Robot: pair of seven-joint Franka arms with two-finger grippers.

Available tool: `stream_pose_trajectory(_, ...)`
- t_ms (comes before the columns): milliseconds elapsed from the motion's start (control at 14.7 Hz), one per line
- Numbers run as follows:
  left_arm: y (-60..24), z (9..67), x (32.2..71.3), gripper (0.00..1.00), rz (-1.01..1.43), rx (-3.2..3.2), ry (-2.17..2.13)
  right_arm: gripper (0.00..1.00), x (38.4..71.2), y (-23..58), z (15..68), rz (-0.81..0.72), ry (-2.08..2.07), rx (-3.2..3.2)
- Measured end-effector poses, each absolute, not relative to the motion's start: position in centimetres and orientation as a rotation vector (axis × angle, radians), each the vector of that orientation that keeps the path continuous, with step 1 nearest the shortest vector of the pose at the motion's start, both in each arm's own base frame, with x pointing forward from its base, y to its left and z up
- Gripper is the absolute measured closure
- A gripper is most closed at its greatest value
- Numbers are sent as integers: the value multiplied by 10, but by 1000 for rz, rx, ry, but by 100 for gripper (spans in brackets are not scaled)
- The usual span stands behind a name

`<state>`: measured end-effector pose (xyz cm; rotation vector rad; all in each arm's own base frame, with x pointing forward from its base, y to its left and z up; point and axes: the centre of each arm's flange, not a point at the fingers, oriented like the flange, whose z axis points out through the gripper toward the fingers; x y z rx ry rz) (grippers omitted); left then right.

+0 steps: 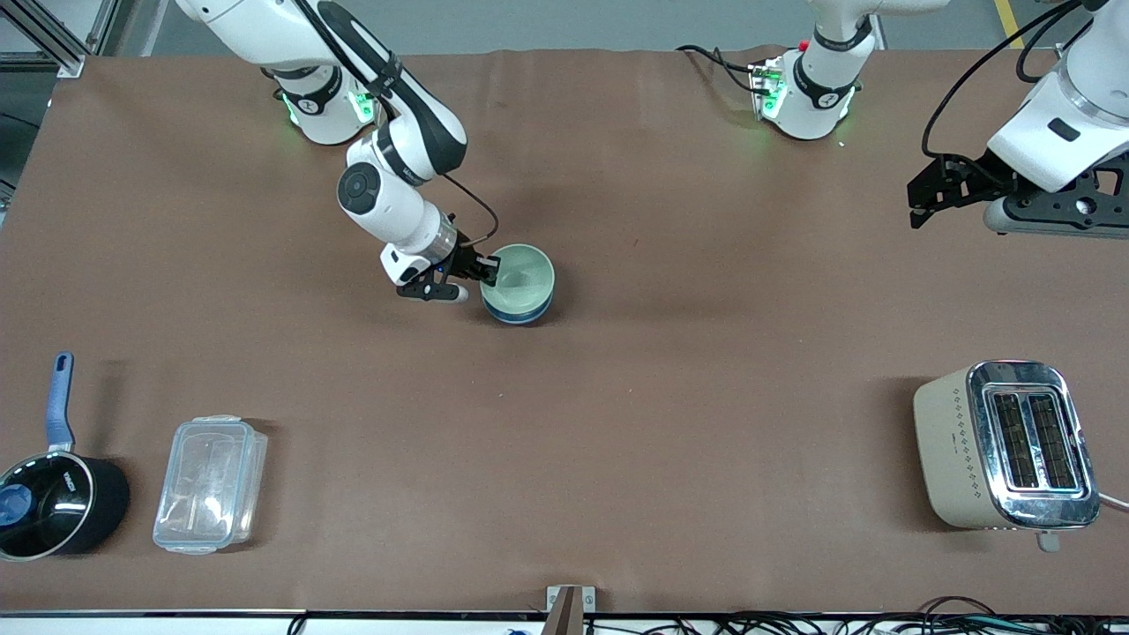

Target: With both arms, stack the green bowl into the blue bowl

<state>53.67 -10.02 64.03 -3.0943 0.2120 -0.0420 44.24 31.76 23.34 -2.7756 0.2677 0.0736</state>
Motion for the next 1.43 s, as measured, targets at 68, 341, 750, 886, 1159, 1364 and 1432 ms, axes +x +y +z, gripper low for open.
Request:
stream_pose_trajectory(68,-100,641,536,0,-43,-3094,212,84,443,317,233,73,269,-2775)
stream_pose_trajectory(341,-100,643,534,0,-46,-3094,211,41,444,316,234,70,271,-2775)
stream_pose_trajectory(750,-98,644,534,0,-46,-3094,207,0,459,298,305,22,257,-2794)
stream_pose_trajectory(886,-98,644,534,0,-46,-3094,209,0,479,256,365,11,252,-2820)
stream_pose_trajectory(1159,-98,646,535,0,-53,-3094,212,0,526,113,482,7,216,-2847)
stream_pose_trajectory(1364,-95,648,535,0,-61,-3095,205,0,548,29,548,-101,230,-2971)
stream_pose_trajectory(1432,-92,648,535,0,-58,-3096,197,0,552,17,564,-147,237,-3003)
